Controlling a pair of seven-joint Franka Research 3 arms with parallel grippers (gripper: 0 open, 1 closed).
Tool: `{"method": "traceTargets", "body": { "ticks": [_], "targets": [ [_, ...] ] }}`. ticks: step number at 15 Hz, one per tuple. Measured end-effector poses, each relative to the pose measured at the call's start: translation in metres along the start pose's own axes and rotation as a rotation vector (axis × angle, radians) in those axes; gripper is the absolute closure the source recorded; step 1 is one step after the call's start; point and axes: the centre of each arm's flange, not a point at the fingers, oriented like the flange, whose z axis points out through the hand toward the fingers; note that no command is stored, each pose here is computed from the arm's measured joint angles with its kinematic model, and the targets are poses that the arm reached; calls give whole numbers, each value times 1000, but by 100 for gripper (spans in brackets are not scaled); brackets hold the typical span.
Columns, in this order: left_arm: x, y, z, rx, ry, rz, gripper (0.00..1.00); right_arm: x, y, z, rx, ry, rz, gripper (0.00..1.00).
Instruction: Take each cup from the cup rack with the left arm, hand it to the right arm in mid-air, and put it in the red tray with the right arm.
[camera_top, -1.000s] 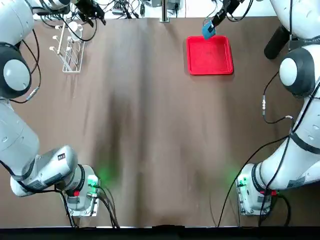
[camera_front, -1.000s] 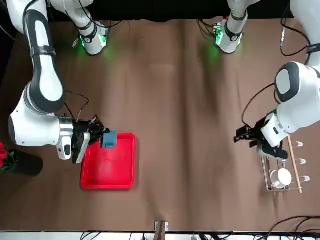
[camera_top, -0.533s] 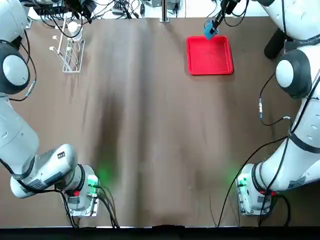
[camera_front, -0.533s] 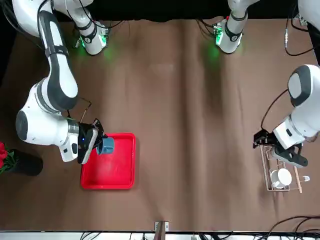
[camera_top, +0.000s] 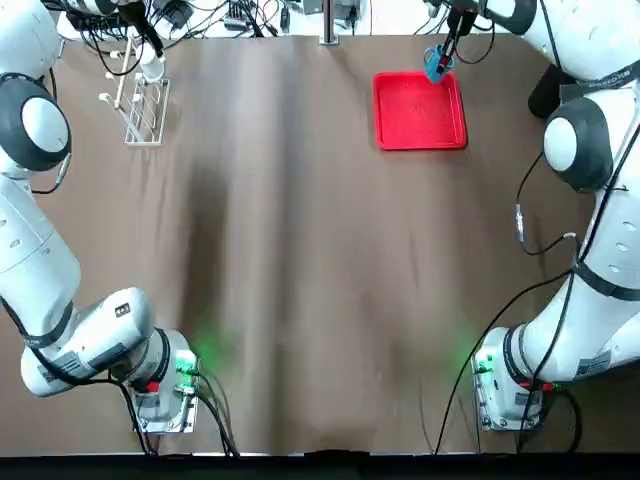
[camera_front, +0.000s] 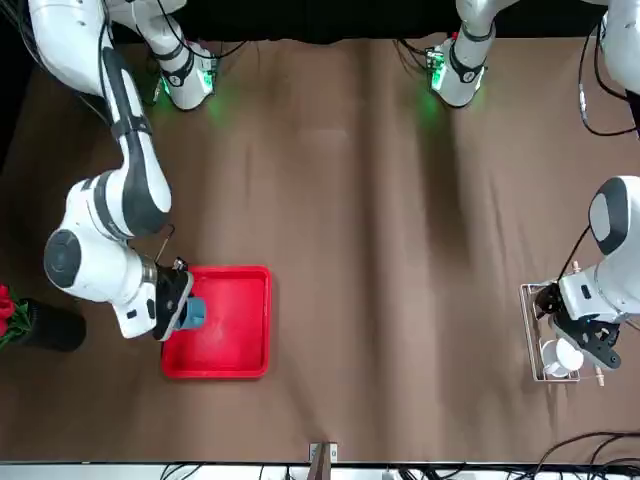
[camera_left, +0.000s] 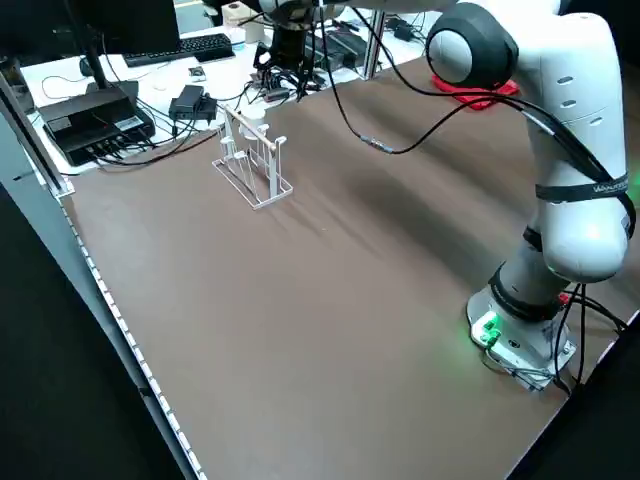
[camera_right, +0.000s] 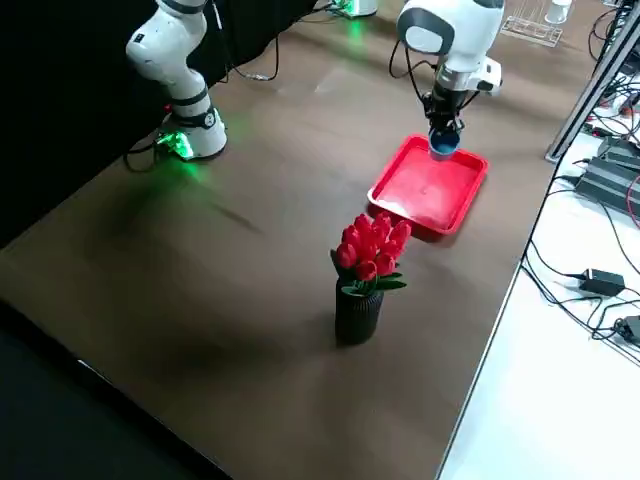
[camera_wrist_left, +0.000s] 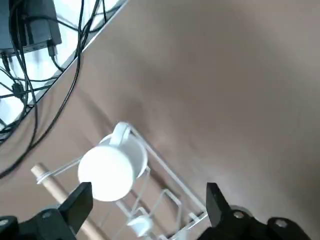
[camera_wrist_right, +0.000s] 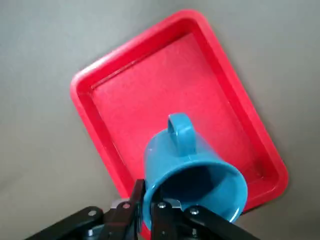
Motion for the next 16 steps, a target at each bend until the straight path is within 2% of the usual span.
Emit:
{"method": "traceTargets", "body": {
  "ticks": [5, 6, 7, 10, 16],
  "targets": [
    [-10, -15, 24, 70, -59, 154, 0, -1, 14, 25, -56, -39, -154, 91],
    [-10, -16, 29, 79, -63, 175, 0, -2, 16, 29, -67, -63, -176, 91],
    [-11, -19, 39, 100, -68, 201, 0, 0, 16, 35, -110, -137, -227, 91],
    [-12, -20, 54, 113, -76, 227, 0, 4, 18, 46, -160, -199, -286, 91],
    [-15, -23, 64, 134, -107, 265, 0, -20, 42, 80, -133, -248, -391, 91]
  ]
}}
